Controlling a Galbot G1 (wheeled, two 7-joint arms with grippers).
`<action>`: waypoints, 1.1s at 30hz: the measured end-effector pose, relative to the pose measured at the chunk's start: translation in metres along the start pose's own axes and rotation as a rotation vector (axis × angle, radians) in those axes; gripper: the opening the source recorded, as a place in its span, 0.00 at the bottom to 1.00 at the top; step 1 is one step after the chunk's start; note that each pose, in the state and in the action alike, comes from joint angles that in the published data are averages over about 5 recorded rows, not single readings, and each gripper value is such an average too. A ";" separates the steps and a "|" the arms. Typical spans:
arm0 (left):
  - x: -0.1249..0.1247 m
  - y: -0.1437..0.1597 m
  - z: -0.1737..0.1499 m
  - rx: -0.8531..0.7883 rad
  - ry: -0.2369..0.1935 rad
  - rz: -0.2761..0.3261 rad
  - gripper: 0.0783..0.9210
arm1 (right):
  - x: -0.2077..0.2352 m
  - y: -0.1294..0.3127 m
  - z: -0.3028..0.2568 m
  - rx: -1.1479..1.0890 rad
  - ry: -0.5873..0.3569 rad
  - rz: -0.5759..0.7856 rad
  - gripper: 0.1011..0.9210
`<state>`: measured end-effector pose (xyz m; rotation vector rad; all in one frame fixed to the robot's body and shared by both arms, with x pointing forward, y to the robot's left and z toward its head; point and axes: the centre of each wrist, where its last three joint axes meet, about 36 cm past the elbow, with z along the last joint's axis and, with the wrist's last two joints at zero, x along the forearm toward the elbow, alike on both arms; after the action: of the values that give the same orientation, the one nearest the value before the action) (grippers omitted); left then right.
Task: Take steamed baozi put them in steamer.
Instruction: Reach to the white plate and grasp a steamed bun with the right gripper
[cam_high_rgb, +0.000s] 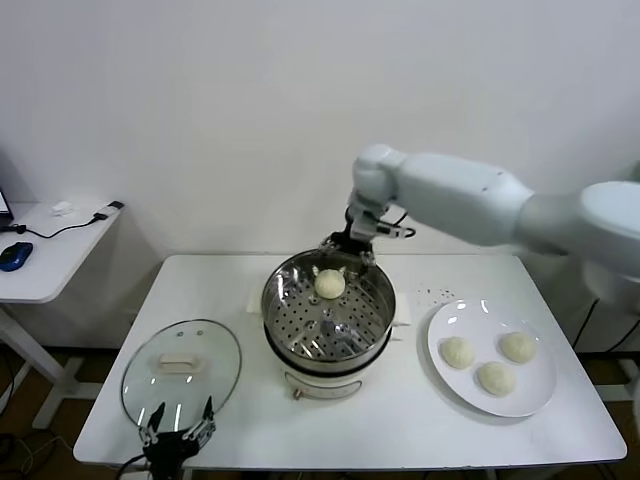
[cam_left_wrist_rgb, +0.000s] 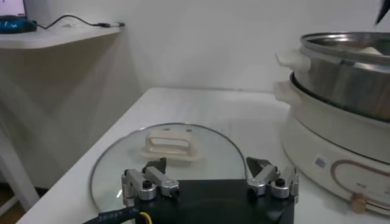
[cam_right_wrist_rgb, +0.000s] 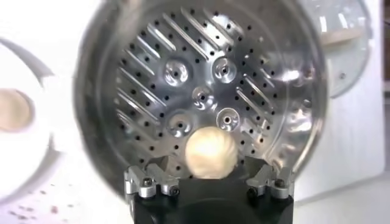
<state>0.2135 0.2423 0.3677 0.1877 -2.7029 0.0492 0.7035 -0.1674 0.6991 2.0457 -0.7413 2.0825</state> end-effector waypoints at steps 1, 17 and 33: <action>0.000 -0.001 0.000 0.000 -0.001 0.002 0.88 | 0.010 0.013 0.004 -0.049 0.004 0.004 0.88; -0.003 0.001 -0.007 0.002 -0.030 0.001 0.88 | 0.006 0.251 0.012 -0.855 0.023 0.023 0.88; -0.003 0.003 -0.001 0.004 -0.020 -0.020 0.88 | -0.102 0.294 0.009 -1.157 0.084 -0.006 0.88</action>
<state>0.2163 0.2454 0.3678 0.2168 -2.7210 0.0466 0.5950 -0.4027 0.5265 1.2560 -1.4375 1.1686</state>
